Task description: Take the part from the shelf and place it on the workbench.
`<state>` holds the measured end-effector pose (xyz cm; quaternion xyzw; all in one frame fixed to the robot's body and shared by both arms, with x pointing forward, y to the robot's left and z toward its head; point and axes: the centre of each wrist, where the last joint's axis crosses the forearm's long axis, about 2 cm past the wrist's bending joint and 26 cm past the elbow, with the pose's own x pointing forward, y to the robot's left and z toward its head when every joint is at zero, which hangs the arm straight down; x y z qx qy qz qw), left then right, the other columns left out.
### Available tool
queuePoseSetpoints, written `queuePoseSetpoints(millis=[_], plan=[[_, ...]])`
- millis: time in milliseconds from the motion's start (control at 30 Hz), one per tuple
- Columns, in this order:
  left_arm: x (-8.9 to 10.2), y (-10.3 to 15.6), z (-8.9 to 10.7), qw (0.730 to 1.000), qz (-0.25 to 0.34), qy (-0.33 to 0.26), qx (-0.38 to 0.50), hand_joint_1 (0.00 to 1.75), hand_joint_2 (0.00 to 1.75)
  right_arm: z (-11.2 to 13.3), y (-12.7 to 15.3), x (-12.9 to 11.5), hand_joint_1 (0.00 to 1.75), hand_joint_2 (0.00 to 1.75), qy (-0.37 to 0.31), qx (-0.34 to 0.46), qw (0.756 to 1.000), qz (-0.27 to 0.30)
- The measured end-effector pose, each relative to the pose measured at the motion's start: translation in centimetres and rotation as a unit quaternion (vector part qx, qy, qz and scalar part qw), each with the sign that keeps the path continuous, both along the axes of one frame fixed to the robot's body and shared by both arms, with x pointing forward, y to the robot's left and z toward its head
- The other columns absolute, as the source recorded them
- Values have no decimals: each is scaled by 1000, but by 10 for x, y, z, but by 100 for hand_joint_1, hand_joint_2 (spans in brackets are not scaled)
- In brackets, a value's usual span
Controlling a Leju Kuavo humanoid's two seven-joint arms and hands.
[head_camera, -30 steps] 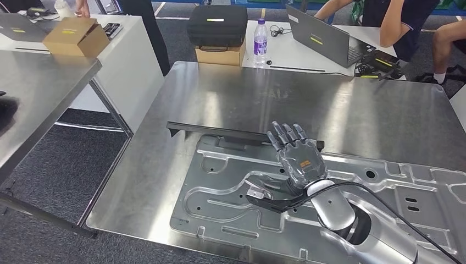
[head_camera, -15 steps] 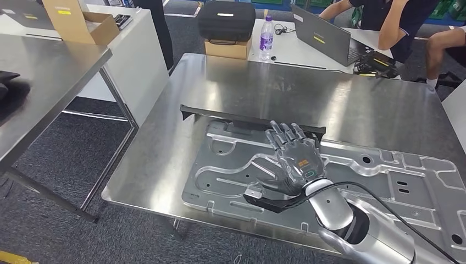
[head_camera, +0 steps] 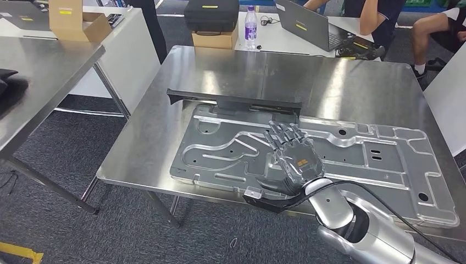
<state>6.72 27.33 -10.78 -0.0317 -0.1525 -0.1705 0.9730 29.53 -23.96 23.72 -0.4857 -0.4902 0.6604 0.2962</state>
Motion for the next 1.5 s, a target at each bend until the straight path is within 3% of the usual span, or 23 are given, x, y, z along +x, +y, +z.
queuePoseSetpoints(millis=[367, 467, 533, 600, 667, 733, 800, 900, 967, 1200, 1367, 1500], plan=[[-3, -2, 0, 1000, 1, 4, -2, 0, 0, -9, 3, -7, 0, 0, 64, 73, 995, 5], [-3, -3, 0, 1000, 5, 4, -3, 0, 0, -30, 2, -18, 0, 0, 144, 127, 981, -17], [-3, -4, 0, 1000, 9, 4, -4, 0, 0, -58, 1, -27, 0, 0, 227, 182, 956, -47], [-3, -5, 0, 1000, 10, 5, -5, 0, 0, -99, -2, -39, 0, 0, 306, 252, 914, -84], [-2, -7, 0, 1000, 10, 7, -5, 0, 0, -153, -11, -47, 0, 0, 372, 325, 855, -156], [-1, -10, 0, 1000, 7, 9, -5, 0, 0, -208, -28, -62, 0, 0, 430, 370, 778, -269], [-1, -11, 0, 1000, 4, 9, -4, 0, 0, -252, -45, -89, 0, 0, 490, 375, 682, -393], [-2, -11, 0, 1000, 1, 9, -2, 0, 0, -294, -62, -130, 0, 0, 545, 340, 543, -541], [0, -11, 0, 1000, 1, 8, -2, 0, 0, -309, -66, -148, 0, 0, 553, 327, 488, -590], [3, -10, 1, 1000, 0, 6, -1, 0, 0, -332, -58, -184, 0, 0, 554, 336, 377, -662], [-2, -10, 0, 1000, -6, 12, -1, 0, 0, -338, -58, -198, 0, 0, 547, 343, 344, -682], [-1, -11, 0, 1000, -11, 11, -1, 0, 0, -340, -59, -205, 0, 0, 536, 359, 338, -685]])
